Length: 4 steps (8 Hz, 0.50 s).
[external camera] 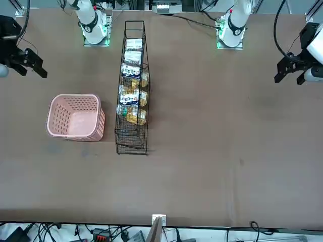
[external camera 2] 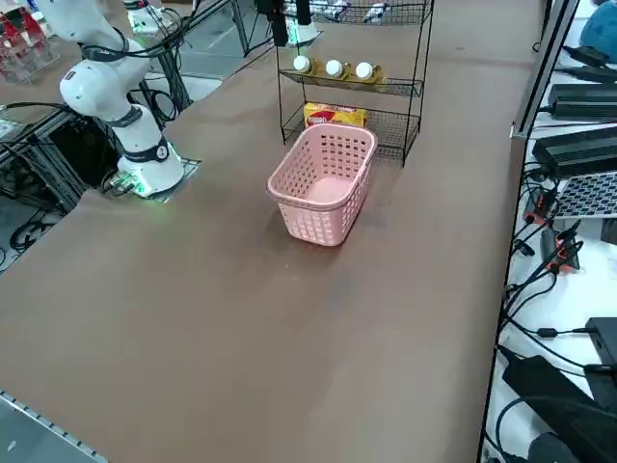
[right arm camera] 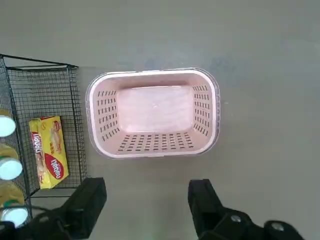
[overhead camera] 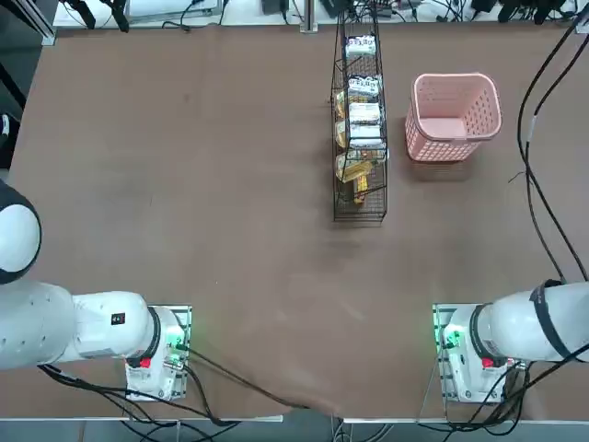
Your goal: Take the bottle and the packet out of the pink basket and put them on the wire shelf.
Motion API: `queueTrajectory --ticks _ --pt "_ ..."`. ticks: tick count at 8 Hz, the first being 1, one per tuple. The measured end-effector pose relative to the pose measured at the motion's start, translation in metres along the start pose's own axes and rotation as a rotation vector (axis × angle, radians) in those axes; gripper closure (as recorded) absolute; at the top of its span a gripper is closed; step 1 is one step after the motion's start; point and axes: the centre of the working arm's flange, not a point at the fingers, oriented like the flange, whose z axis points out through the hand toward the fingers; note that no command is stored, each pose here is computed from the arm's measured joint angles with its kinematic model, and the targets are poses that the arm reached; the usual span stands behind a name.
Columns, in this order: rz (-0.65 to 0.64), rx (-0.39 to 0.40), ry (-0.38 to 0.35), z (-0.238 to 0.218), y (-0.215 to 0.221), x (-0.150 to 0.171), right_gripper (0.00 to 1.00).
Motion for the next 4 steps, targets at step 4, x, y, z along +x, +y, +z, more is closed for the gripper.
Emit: queueTrajectory --ticks 4 --pt "-0.019 0.000 -0.001 0.0005 0.0000 0.0000 0.00"
